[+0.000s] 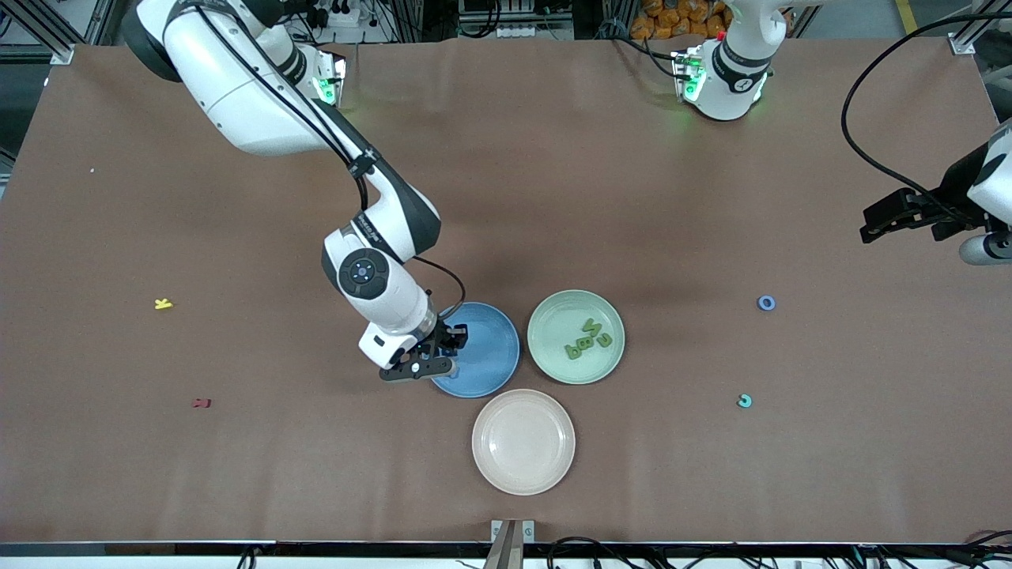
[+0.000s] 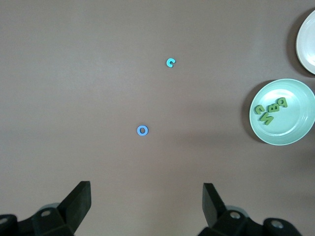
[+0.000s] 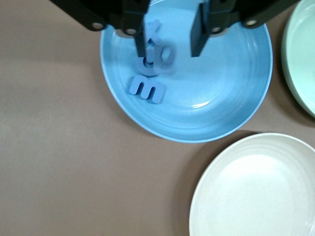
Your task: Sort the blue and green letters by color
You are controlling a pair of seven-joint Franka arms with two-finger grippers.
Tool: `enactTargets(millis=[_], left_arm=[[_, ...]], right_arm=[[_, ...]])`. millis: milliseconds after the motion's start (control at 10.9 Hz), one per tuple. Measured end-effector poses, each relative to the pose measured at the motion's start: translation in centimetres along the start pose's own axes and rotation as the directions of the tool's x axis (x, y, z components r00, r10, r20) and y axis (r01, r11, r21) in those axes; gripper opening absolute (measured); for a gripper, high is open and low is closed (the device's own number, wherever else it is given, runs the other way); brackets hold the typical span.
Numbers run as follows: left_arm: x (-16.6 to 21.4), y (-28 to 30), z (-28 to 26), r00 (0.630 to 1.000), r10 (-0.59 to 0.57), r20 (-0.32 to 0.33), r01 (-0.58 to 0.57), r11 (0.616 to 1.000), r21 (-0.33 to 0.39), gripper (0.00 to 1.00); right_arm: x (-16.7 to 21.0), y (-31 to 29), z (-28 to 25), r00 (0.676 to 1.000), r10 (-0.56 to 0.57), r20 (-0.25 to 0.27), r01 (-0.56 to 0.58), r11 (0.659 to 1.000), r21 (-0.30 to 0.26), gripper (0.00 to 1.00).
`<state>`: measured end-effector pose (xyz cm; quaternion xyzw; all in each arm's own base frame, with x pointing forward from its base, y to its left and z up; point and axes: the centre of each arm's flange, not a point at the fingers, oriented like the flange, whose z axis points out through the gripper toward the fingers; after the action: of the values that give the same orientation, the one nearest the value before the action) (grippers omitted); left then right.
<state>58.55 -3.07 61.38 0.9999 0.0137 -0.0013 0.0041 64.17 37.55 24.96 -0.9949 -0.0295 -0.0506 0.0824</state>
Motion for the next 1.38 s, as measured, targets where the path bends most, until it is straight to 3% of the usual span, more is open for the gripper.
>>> enactTargets(millis=[184,368,460,920,1196,1380], left_arm=[[0.0,0.1,0.0,1.0,0.002,0.0,-0.002,1.0,-0.001,1.0],[-0.1,0.9,0.0,1.0,0.015,-0.001,-0.015,1.0,-0.003,1.0],[-0.1,1.3,0.0,1.0,0.023,-0.001,-0.023,1.0,-0.004,1.0],[-0.6,2.8,-0.7,1.0,0.029,-0.01,-0.029,1.0,-0.006,1.0],[-0.7,2.9,-0.7,1.0,0.03,-0.01,-0.03,1.0,-0.006,1.0],[-0.7,2.9,-0.7,1.0,0.029,-0.01,-0.029,1.0,-0.006,1.0]], right_arm=[[-0.6,-0.9,0.5,0.998,0.057,0.007,-0.057,0.998,-0.002,0.67],[-0.7,-0.4,1.5,0.995,0.096,-0.011,-0.096,0.994,-0.059,0.96],[-0.2,0.8,1.7,0.994,0.111,-0.022,-0.113,0.99,-0.082,1.0],[2.6,13.6,2.8,0.985,0.17,-0.032,-0.173,0.96,-0.222,1.0],[3.2,23.0,-2.3,0.996,0.092,-0.012,-0.092,0.964,-0.251,1.0],[1.0,27.9,-5.8,0.998,0.064,0.017,-0.057,0.963,-0.262,1.0]])
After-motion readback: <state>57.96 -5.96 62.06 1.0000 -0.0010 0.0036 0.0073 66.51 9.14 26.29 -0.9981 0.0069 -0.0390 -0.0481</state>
